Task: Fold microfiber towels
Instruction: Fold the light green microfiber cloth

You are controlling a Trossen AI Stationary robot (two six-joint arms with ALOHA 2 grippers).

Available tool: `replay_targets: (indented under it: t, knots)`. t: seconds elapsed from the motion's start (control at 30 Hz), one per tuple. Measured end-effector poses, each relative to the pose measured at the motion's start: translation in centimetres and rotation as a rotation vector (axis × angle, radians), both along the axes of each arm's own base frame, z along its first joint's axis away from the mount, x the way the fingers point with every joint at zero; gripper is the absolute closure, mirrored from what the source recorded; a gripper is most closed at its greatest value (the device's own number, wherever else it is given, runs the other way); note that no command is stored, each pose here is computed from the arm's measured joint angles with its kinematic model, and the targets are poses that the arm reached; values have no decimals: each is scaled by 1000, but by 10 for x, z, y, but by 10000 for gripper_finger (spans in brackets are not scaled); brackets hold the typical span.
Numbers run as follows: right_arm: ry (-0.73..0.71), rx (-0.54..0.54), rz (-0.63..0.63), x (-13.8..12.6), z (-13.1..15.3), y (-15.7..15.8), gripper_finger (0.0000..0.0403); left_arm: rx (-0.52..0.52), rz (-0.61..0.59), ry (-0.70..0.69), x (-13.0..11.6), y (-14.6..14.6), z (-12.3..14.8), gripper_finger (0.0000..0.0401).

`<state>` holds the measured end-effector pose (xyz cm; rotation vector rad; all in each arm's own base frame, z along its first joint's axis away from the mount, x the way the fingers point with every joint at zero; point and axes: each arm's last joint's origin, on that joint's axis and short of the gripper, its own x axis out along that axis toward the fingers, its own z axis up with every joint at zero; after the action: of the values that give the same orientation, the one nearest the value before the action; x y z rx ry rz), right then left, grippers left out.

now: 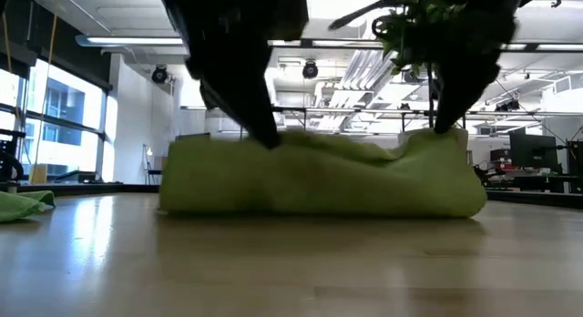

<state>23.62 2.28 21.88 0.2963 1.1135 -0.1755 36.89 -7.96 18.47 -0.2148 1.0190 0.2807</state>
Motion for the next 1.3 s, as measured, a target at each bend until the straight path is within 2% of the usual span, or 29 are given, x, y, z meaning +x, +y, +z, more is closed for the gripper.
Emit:
replay_targets:
  t: [0.1,0.2,0.5,0.7,0.87,0.93,1.1,1.3]
  knots:
    - [-2,-24,90,-1,0,9,403,-18,-6,3,-4,-6,4,399]
    - [-4,-26,119,-2,0,15,403,-28,10,25,-7,-9,2,398]
    - [-17,10,11,-1,0,24,403,-71,56,17,-5,-10,0,390]
    - [5,47,-65,0,-5,29,403,-103,29,24,-5,-11,0,328]
    - [8,64,-94,1,-8,34,403,2,36,9,-5,-8,0,275]
    - [9,66,-112,2,-9,34,403,17,16,-3,-3,-8,1,262]
    - [1,48,-138,2,-9,33,403,-29,-112,-59,3,-16,3,253]
    - [-8,56,-136,3,-8,33,403,3,-199,-98,15,-29,-18,258]
